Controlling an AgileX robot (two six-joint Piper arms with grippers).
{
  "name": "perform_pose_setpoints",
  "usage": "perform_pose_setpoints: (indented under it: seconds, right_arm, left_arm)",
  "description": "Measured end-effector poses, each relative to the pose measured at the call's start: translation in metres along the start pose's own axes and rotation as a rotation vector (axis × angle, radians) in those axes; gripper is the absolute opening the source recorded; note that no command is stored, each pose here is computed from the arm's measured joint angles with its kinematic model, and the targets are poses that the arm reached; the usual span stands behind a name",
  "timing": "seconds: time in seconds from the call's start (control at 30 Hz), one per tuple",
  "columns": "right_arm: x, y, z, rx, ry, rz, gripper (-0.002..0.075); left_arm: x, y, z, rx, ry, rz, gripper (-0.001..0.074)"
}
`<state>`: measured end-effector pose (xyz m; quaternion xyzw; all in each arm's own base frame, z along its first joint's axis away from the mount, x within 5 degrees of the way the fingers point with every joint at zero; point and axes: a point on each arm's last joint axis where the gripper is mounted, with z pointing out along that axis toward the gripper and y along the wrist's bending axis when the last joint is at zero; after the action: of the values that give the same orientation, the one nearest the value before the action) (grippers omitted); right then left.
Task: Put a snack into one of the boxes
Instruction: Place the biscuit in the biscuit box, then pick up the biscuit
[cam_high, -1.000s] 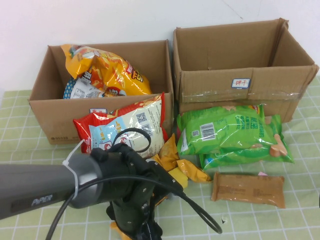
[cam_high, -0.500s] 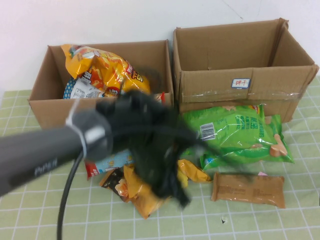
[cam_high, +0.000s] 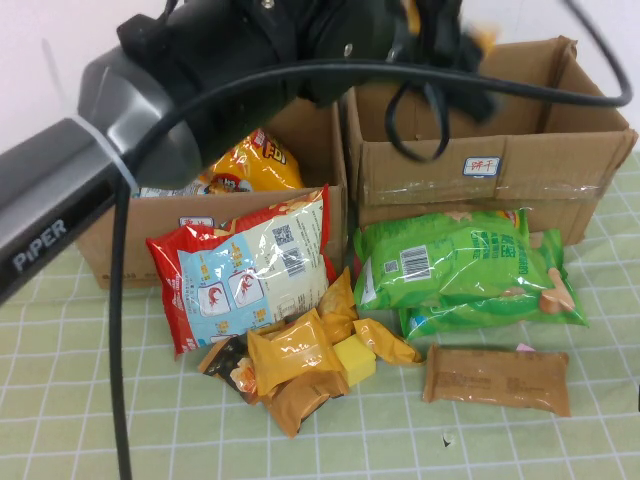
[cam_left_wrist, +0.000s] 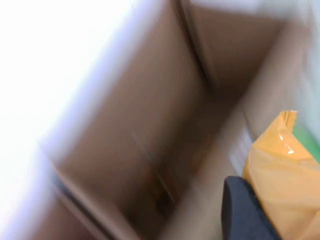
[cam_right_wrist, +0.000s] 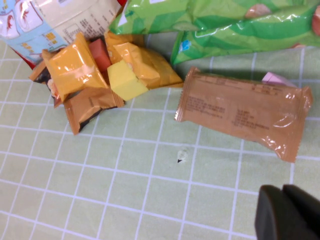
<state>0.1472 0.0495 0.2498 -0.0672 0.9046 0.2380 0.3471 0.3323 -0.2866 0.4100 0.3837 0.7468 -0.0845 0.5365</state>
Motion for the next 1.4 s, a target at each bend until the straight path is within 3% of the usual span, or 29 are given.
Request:
perform_pose_setpoints:
  seconds: [0.17,0.33,0.4,0.47,0.5,0.57,0.63,0.73,0.8,0.87,0.97,1.2,1.4]
  right_arm:
    - [0.000,0.000,0.000,-0.002,-0.001,0.003,-0.0002]
    - [0.000,0.000,0.000,-0.005,-0.003,0.008,-0.0002]
    - [0.000,0.000,0.000,-0.005,-0.003,0.008,-0.0002]
    - [0.000,0.000,0.000,-0.005,-0.003,0.007,-0.0002]
    - [0.000,0.000,0.000,-0.005,-0.003,0.007,-0.0002]
    - [0.000,0.000,0.000,-0.005,-0.003,0.005,-0.0002]
    - [0.000,0.000,0.000,-0.005,-0.003,0.003,-0.0002]
    - [0.000,0.000,0.000,-0.004,-0.005,0.003,-0.0002]
    - [-0.001,0.000,0.000,-0.003,-0.007,0.003,-0.0002]
    - [-0.001,0.000,0.000,0.001,-0.012,0.003,-0.0002]
    - [-0.001,0.000,0.000,0.003,-0.016,-0.013,-0.0002]
    - [0.003,0.013,0.012,-0.067,0.046,-0.197,0.0025]
    - [0.005,0.020,0.028,-0.060,0.122,-0.384,0.0217]
  left_arm:
    - [-0.018,0.003,0.021,-0.104,-0.305,0.161,0.0223]
    - [0.007,0.007,0.070,-0.125,-0.396,0.237,0.0246]
    - [0.025,0.013,0.091,-0.127,-0.380,0.230,0.0363]
    - [0.042,0.021,0.108,-0.125,-0.346,0.155,0.0529]
    - [0.048,0.023,0.112,-0.121,-0.331,0.113,0.0577]
    - [0.053,0.030,0.114,-0.120,-0.314,0.018,0.0644]
    - [0.051,0.035,0.109,-0.118,-0.308,-0.059,0.0660]
    - [0.045,0.039,0.091,-0.097,-0.219,-0.136,0.0551]
    - [0.038,0.041,0.072,-0.082,-0.130,-0.156,0.0400]
    - [0.035,0.043,0.049,-0.064,-0.016,-0.160,0.0200]
    - [0.031,0.045,0.014,-0.046,0.137,-0.113,0.0066]
    - [0.032,0.049,-0.060,-0.006,0.432,-0.005,0.0004]
    - [0.047,0.042,-0.095,0.016,0.492,-0.058,0.0000]
